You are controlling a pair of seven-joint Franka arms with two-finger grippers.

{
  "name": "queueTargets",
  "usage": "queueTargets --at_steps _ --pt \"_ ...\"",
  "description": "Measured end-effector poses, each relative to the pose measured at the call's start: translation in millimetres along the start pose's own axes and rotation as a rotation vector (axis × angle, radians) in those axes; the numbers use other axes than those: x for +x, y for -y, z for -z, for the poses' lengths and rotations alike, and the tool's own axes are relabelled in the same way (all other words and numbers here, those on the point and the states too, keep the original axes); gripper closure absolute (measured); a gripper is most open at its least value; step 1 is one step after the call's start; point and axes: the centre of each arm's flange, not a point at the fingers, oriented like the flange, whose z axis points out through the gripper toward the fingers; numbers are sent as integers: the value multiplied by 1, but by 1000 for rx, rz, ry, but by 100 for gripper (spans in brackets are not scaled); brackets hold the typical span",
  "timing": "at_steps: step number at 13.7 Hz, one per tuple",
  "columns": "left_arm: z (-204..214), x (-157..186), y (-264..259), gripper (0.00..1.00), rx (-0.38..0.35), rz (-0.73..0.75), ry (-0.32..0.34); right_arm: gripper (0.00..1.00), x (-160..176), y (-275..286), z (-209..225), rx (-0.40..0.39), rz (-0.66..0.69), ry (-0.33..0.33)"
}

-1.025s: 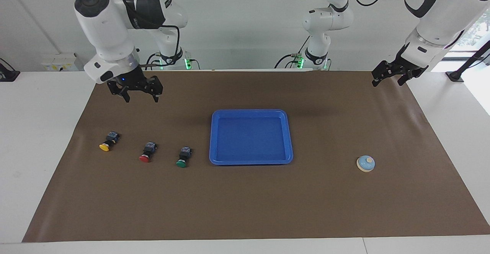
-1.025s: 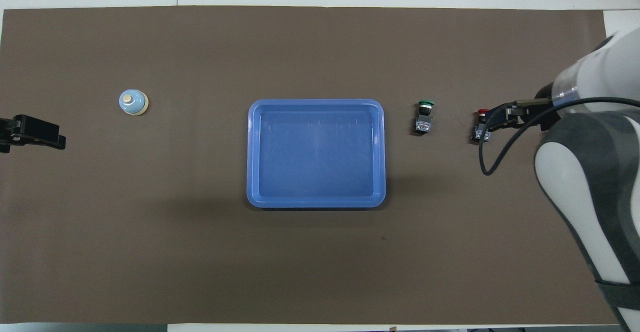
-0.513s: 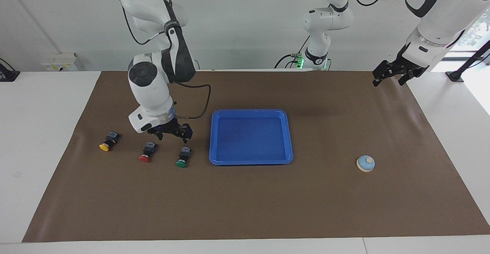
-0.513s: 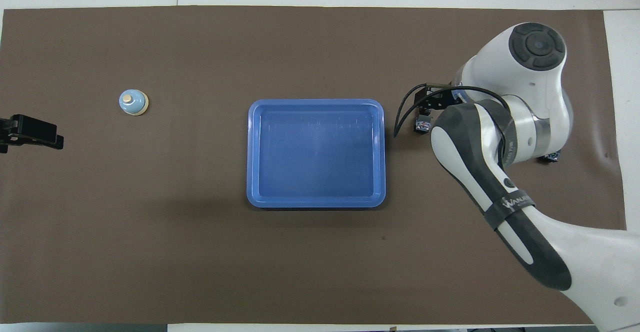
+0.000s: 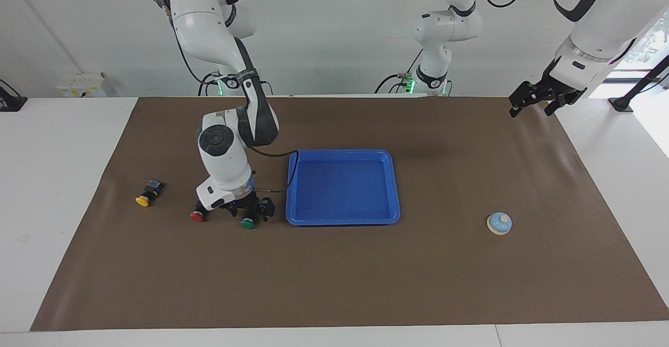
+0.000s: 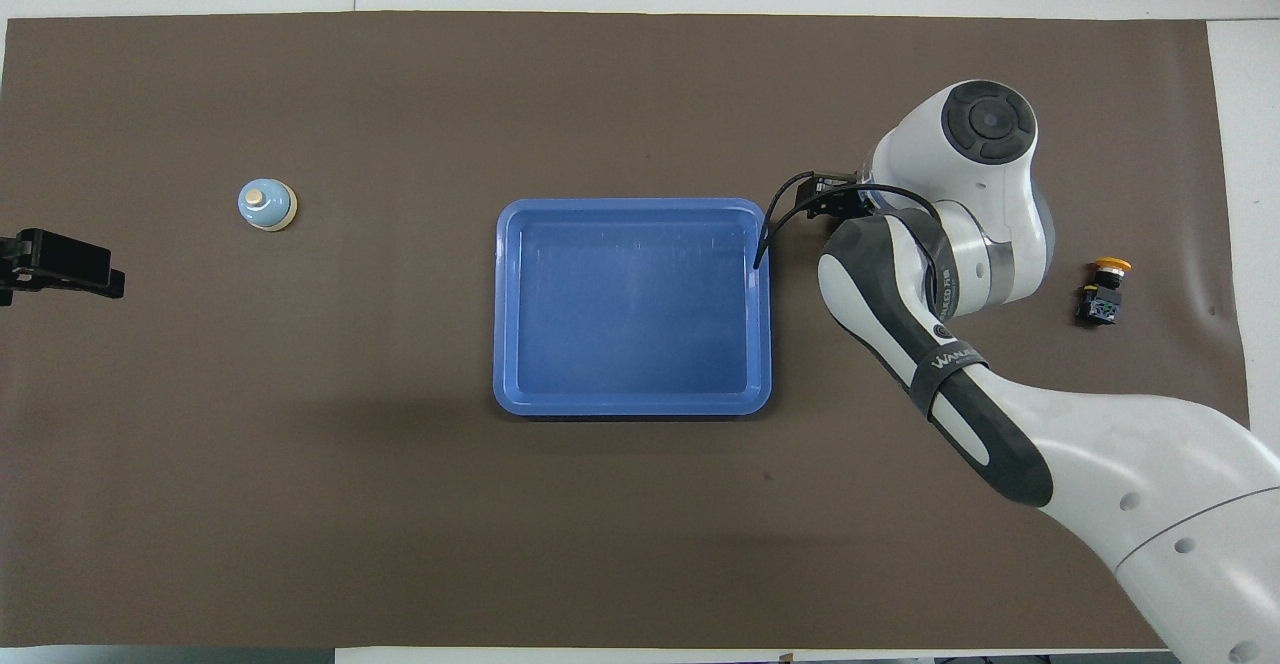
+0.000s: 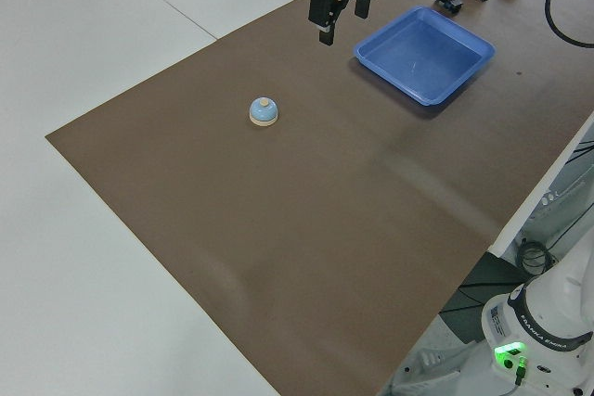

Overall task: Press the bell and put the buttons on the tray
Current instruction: 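Carry the green button into the blue tray with the right gripper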

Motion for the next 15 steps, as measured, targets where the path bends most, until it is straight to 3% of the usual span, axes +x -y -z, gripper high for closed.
queueTargets --at_steps 3,7,8,15 --pt "0 0 0 0 0 0 0 4 -1 0 -3 -2 1 5" --pt "0 0 0 0 0 0 0 52 -8 -2 -14 -13 2 28" --pt "0 0 0 0 0 0 0 59 -8 -2 -14 -13 3 27" --pt "0 0 0 0 0 0 0 59 -5 0 -4 -18 4 36"
